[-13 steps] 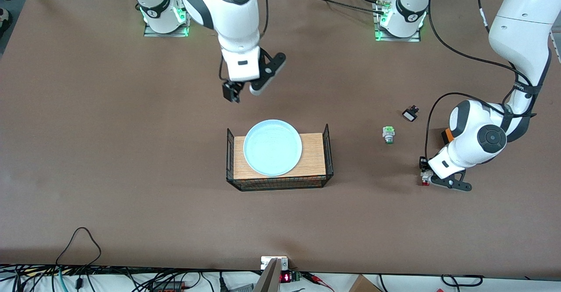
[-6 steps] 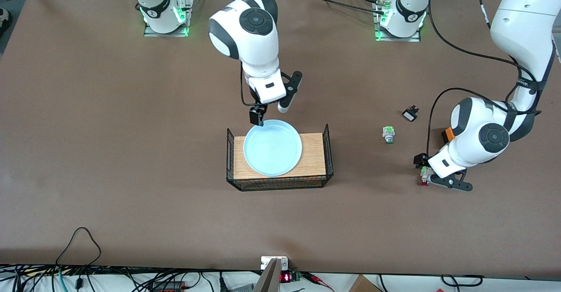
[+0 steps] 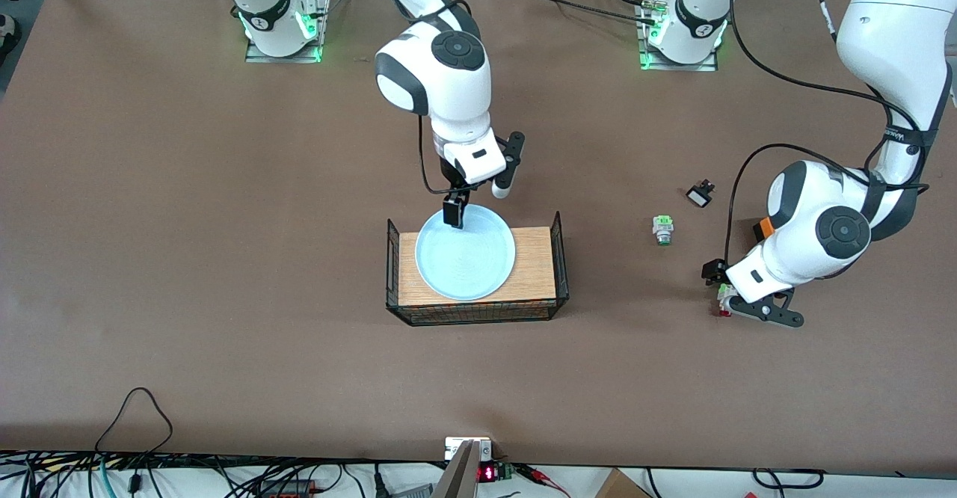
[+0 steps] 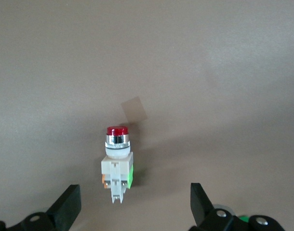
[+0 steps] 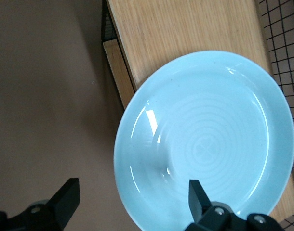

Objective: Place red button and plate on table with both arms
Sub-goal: 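Lower the red button onto the table while the right gripper grips the plate, then open and raise the left gripper while the right gripper lifts the plate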

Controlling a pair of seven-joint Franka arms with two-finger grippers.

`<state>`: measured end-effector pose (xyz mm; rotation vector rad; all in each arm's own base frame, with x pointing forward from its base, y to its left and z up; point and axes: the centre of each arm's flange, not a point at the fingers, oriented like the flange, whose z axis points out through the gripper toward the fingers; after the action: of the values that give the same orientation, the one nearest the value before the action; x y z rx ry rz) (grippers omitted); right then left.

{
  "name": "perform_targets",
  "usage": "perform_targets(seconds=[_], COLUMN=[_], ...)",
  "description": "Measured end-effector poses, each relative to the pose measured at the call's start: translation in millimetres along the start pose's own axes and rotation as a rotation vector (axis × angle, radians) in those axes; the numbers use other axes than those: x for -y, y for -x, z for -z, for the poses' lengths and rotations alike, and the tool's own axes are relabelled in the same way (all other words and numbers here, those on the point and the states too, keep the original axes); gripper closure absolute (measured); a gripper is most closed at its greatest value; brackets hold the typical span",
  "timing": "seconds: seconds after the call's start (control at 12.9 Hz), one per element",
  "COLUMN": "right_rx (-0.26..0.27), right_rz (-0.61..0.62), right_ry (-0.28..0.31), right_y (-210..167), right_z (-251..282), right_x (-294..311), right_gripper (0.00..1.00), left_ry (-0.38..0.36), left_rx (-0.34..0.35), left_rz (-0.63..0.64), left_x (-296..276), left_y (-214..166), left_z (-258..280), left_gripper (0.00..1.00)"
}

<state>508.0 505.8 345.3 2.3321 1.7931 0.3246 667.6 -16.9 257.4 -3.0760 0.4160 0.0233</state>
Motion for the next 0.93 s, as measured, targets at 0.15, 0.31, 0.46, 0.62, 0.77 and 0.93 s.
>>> perform_targets(seconds=[0.15, 0.31, 0.46, 0.62, 0.77, 0.93], right_rx=[0.004, 0.006, 0.003, 0.001, -0.001, -0.002], right_rz=[0.006, 0.008, 0.008, 0.008, 0.008, 0.008], right_ry=[-0.002, -0.003, -0.002, -0.001, 0.001, 0.001], right_y=[0.0, -0.2, -0.8, -1.2, -1.8, -2.1], right_z=[-6.3, -8.8, -7.9, -7.2, -6.0, -5.4], right_x=[1.4, 2.2, 1.7, 1.3, 0.6, 0.3], right_gripper=[0.04, 0.12, 0.23, 0.41, 0.52, 0.63], left_ry=[-0.004, -0.013, -0.009, -0.009, -0.014, -0.012], left_rx=[0.062, 0.119, 0.137, 0.103, 0.094, 0.089], left_rz=[0.02, 0.045, 0.087, 0.113, 0.116, 0.119], left_x=[-7.8, -18.8, -29.4, -33.8, -34.7, -33.4], left_y=[-9.0, -15.0, -10.4, -3.4, -1.1, -0.8], left_z=[39.2, 99.8, 164.6, 211.8, 222.3, 225.3], left_gripper=[0.0, 0.0, 0.0, 0.0, 0.0, 0.0])
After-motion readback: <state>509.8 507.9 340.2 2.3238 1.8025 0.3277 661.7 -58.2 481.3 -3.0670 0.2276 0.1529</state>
